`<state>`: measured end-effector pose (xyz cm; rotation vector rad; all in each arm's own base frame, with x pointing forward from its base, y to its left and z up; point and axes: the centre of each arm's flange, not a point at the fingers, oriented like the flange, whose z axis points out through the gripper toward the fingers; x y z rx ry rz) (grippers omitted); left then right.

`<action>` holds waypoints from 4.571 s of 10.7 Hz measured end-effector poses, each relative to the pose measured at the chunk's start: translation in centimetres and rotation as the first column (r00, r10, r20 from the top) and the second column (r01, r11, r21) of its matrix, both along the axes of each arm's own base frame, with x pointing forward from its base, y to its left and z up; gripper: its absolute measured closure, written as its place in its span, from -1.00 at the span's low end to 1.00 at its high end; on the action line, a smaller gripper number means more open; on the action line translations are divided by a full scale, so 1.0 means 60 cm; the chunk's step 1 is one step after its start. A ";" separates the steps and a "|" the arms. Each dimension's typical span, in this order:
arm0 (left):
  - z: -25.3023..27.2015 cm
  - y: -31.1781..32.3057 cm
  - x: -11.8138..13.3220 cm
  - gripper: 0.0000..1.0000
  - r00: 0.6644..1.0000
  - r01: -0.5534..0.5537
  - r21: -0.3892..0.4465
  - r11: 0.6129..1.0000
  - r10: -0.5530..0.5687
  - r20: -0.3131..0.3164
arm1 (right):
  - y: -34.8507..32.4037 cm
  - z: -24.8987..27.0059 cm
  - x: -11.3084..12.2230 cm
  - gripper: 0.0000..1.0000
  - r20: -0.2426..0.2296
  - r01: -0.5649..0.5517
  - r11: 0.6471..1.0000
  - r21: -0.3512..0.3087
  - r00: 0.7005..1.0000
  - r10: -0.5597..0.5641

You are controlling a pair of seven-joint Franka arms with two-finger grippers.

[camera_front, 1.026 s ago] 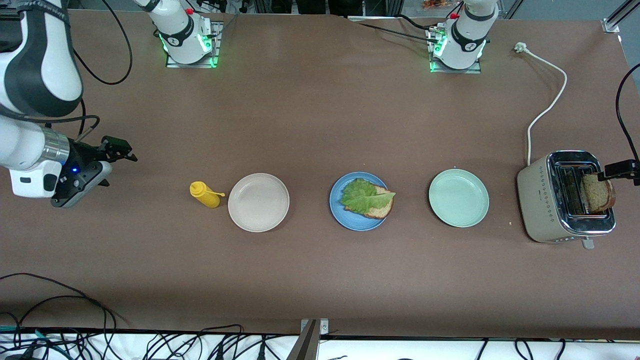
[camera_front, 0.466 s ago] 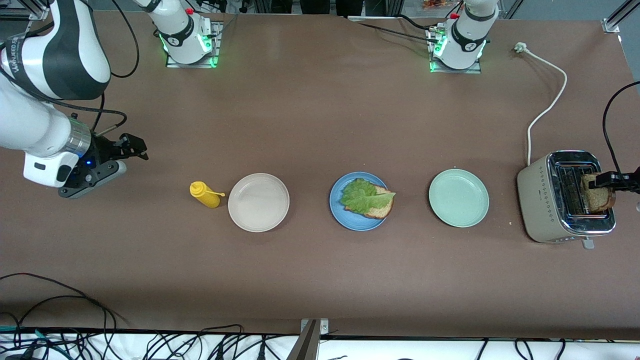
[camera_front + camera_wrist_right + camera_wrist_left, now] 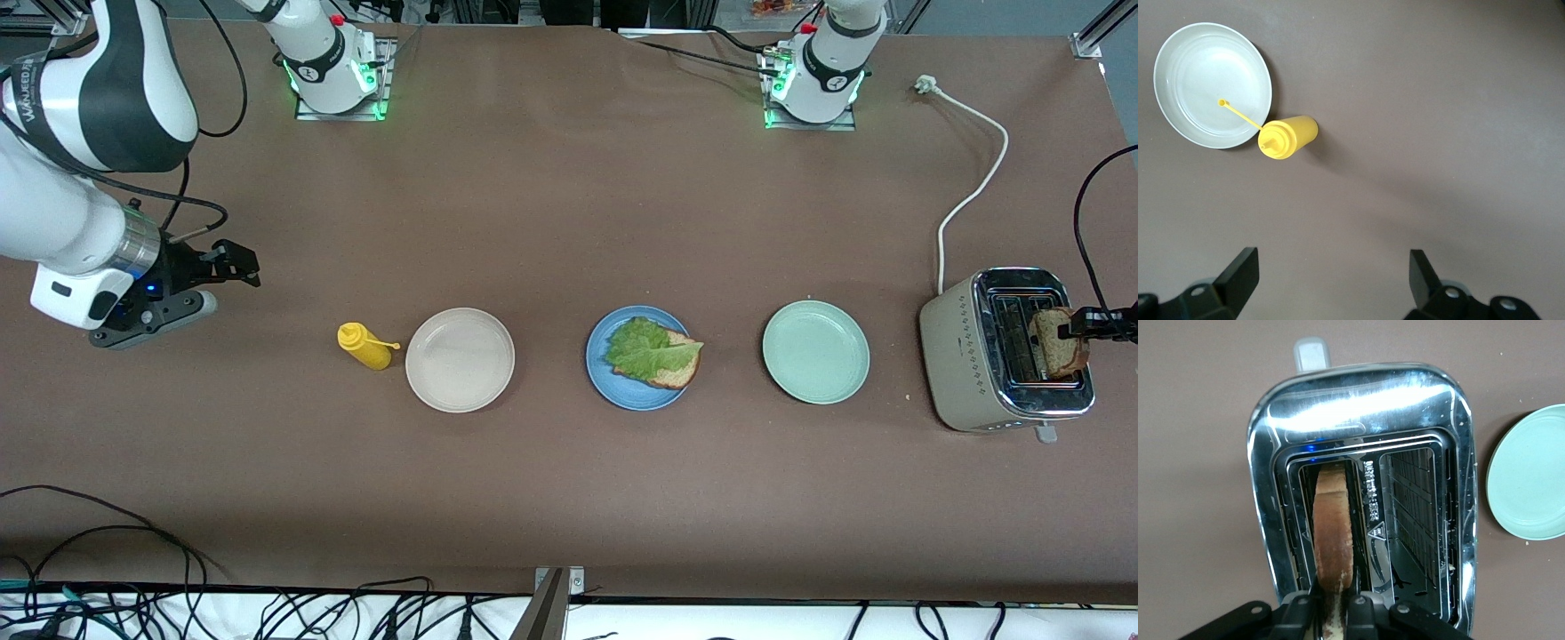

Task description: Make sandwich in blue plate with both arms

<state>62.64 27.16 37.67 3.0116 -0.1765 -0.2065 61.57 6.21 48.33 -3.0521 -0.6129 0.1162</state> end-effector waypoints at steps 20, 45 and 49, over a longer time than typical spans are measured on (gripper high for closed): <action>0.042 -0.700 0.053 0.81 0.935 0.294 -0.623 0.725 -0.354 0.030 | 0.029 0.004 -0.005 -1.00 0.006 -0.001 0.999 -0.033 1.000 0.001; -0.103 -0.702 0.122 -1.00 0.942 0.333 -0.454 0.826 -0.317 0.113 | -0.044 0.083 0.003 -1.00 0.036 0.341 0.940 0.025 0.939 -0.341; 0.000 -0.643 0.116 -1.00 0.899 0.437 -0.221 0.872 -0.418 0.130 | -0.046 0.103 0.003 -1.00 0.038 0.346 0.937 0.040 0.937 -0.348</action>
